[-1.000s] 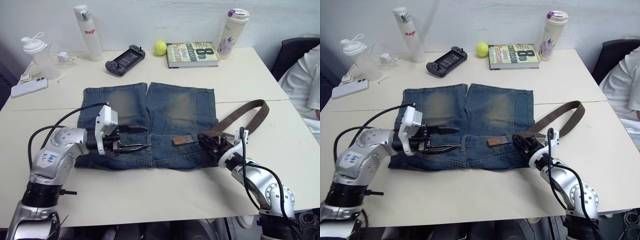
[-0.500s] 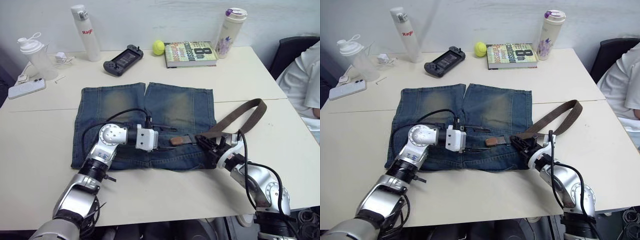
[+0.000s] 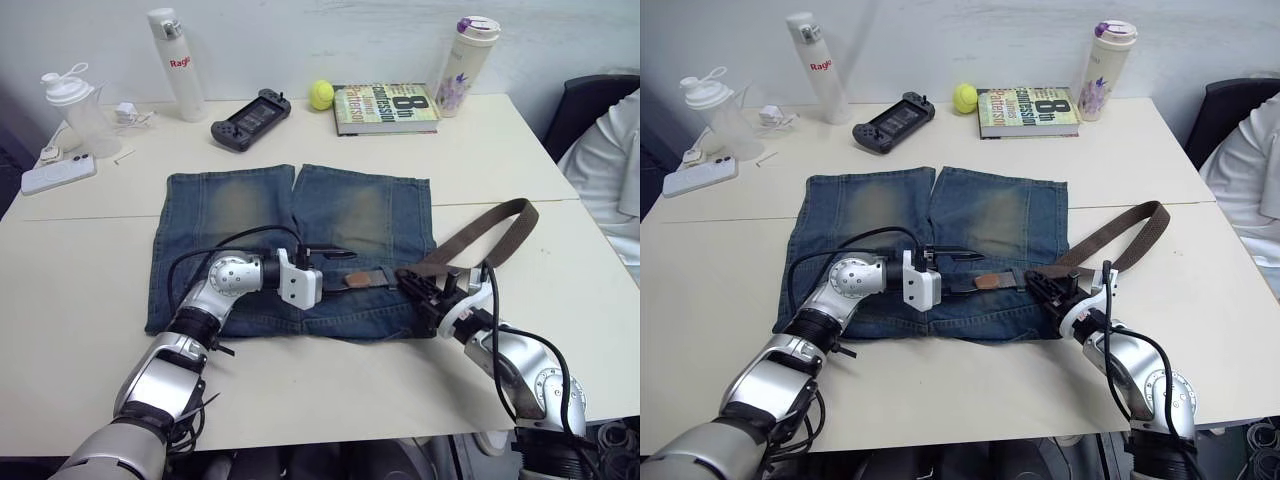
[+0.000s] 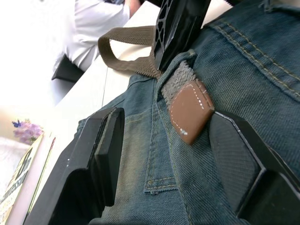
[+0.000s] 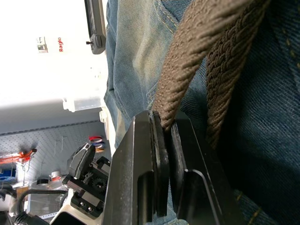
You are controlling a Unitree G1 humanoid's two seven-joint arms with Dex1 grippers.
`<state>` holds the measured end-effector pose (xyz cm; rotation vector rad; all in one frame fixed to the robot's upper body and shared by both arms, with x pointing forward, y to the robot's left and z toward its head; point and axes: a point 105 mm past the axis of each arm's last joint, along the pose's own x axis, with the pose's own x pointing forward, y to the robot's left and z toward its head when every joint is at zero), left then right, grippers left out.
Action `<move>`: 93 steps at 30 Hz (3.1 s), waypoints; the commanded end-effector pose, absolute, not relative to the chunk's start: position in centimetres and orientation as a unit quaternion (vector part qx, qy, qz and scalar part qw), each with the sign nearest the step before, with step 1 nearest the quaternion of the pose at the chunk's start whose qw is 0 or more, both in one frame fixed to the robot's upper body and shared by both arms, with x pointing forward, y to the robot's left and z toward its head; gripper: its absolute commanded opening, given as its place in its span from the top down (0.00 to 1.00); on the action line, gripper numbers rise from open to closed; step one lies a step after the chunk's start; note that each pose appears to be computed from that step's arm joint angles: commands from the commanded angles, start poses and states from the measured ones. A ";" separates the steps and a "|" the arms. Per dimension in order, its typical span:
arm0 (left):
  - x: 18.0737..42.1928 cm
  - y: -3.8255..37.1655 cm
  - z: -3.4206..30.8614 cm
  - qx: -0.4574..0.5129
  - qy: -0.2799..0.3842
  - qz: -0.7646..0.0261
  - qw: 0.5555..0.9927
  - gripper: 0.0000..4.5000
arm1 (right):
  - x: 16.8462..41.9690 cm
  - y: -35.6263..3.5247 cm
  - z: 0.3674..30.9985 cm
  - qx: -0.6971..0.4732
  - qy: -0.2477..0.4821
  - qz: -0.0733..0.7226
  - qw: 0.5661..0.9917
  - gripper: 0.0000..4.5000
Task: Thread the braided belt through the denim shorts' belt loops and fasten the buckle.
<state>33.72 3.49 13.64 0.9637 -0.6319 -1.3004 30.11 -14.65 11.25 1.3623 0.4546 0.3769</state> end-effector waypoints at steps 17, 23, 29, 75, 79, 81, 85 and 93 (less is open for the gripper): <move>33.1 2.5 14.7 0.421 -0.307 -0.578 0.628 0.99 | 29.6 -14.3 11.8 0.594 0.199 0.189 0.756 1.00; 32.9 2.4 14.5 0.425 -0.305 -0.584 0.621 1.00 | 29.7 -15.0 12.0 0.587 0.184 0.174 0.769 0.81; 33.0 2.6 14.5 0.428 -0.303 -0.581 0.622 1.00 | 27.9 -17.2 15.4 0.506 0.105 0.205 0.831 0.25; 31.5 4.0 16.7 0.447 -0.329 -0.558 0.617 1.00 | 30.4 -28.4 10.2 -0.024 0.229 0.041 0.972 0.99; 31.5 3.5 17.0 0.448 -0.334 -0.552 0.619 1.00 | 30.9 -27.5 10.1 -0.016 0.225 0.057 0.973 0.99; 31.5 3.2 17.1 0.447 -0.336 -0.550 0.620 1.00 | 31.1 -27.0 10.7 0.029 0.208 0.056 0.976 0.99; 31.6 3.1 17.2 0.447 -0.338 -0.546 0.623 1.00 | 30.8 -26.6 12.3 0.099 0.179 0.062 0.977 0.74; 32.0 3.2 18.0 0.452 -0.349 -0.527 0.630 1.00 | 25.6 -22.3 19.5 0.183 0.113 0.263 0.940 0.06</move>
